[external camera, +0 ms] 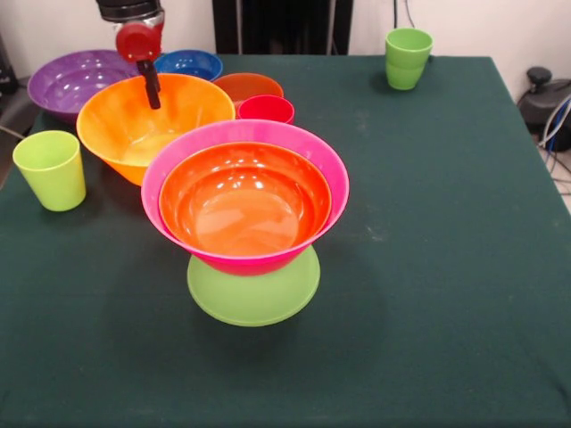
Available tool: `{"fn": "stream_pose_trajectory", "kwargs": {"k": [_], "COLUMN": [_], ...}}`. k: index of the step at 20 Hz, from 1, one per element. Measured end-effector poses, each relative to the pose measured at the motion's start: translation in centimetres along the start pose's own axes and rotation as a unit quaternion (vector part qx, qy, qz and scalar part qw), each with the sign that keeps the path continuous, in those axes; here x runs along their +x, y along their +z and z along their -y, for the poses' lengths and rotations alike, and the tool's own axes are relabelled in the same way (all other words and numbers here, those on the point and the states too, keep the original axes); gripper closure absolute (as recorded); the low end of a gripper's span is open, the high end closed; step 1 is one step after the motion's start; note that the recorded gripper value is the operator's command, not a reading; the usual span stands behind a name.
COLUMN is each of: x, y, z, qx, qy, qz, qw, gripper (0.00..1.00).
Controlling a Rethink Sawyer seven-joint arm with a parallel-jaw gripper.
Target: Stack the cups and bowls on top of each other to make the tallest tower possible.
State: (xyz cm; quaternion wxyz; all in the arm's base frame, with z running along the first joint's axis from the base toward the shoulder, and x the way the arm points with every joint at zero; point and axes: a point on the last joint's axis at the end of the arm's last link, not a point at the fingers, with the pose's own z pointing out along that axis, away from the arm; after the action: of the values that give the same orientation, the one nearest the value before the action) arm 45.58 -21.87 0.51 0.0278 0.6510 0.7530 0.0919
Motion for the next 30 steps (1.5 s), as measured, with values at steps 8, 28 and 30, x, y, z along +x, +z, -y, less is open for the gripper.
{"fn": "stream_pose_trajectory", "kwargs": {"k": [8,28,30], "x": [-0.7,1.0,1.2], "y": [-0.9,-0.4,-0.5], "z": [0.2,2.0,2.1], "qx": [-0.002,0.002,0.004], "qy": [0.003,0.007,0.007], "qz": [0.008,-0.006,-0.007], "qw": [1.0000,1.0000,0.9999], "gripper": [0.00,0.00,0.00]}}
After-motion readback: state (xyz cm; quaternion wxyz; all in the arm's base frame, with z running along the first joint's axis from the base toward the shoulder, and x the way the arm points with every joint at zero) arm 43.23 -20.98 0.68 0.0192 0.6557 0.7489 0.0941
